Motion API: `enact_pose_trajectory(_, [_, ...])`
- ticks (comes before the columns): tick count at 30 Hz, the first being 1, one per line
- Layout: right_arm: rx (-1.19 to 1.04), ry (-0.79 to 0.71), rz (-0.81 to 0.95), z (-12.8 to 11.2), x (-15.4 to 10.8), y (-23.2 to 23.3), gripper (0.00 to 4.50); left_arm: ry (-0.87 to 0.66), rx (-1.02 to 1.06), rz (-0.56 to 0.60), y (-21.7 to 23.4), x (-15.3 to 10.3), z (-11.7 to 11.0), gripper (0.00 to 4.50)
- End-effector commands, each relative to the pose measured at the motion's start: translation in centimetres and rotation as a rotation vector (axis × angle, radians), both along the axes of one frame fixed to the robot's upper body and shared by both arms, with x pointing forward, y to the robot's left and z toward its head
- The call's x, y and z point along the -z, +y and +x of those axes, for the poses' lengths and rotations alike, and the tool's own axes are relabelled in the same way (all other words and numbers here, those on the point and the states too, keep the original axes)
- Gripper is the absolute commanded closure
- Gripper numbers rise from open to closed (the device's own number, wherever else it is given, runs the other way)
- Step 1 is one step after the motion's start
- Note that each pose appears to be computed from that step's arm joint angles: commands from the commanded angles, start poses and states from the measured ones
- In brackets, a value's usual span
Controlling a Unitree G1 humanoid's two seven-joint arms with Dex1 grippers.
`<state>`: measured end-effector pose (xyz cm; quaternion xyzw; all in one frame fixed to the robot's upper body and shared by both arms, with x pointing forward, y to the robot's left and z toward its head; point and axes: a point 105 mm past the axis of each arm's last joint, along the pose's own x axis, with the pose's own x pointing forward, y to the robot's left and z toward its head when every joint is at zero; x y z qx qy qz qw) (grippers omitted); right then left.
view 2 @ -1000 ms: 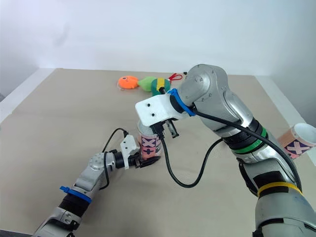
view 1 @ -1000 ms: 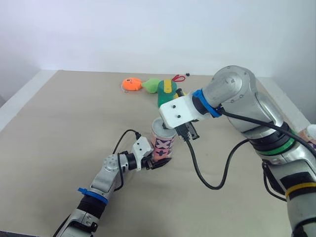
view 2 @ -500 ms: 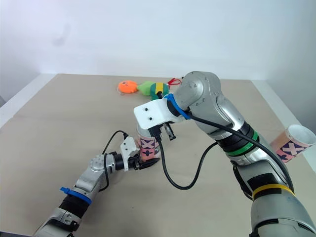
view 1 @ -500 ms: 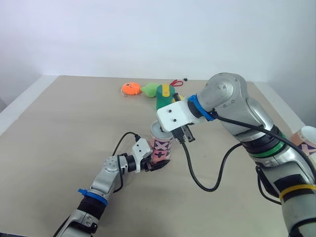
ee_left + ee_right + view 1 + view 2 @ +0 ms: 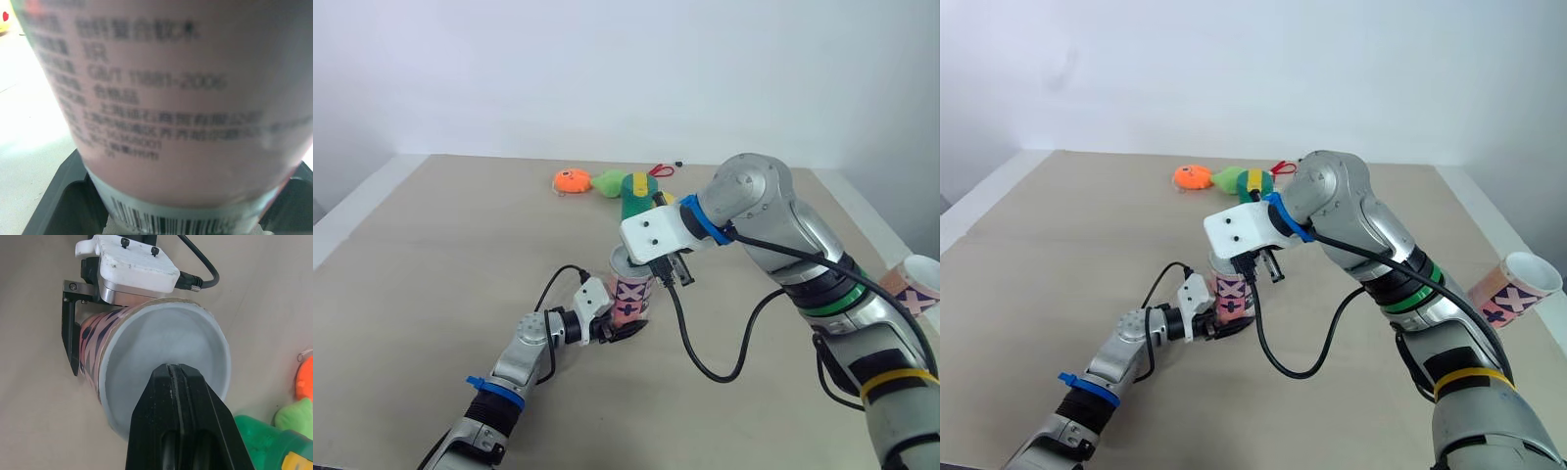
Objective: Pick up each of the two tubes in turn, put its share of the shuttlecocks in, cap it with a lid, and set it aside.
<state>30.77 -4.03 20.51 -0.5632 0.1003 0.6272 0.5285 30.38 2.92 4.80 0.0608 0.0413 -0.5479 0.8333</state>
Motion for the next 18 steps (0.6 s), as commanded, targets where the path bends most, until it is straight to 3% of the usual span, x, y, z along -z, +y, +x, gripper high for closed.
enact_pose_trajectory(1, [0.02,0.403,-0.197,-2.6,10.3,-1.5,4.45,0.035,0.014,0.029,-0.3,1.0,-0.4,1.27])
enact_pose_trajectory(7, [0.019,0.383,-0.149,-2.2,8.8,-1.1,4.45,0.034,0.013,0.029,-0.3,0.9,-0.3,1.27])
enact_pose_trajectory(9, [0.001,0.371,-0.019,-2.1,5.3,-0.3,4.45,0.032,0.012,0.029,-0.2,0.9,-0.4,1.27])
enact_pose_trajectory(18, [-0.034,0.33,0.396,-2.3,-4.6,-0.3,4.45,0.03,0.027,0.016,0.3,0.5,-0.8,1.27])
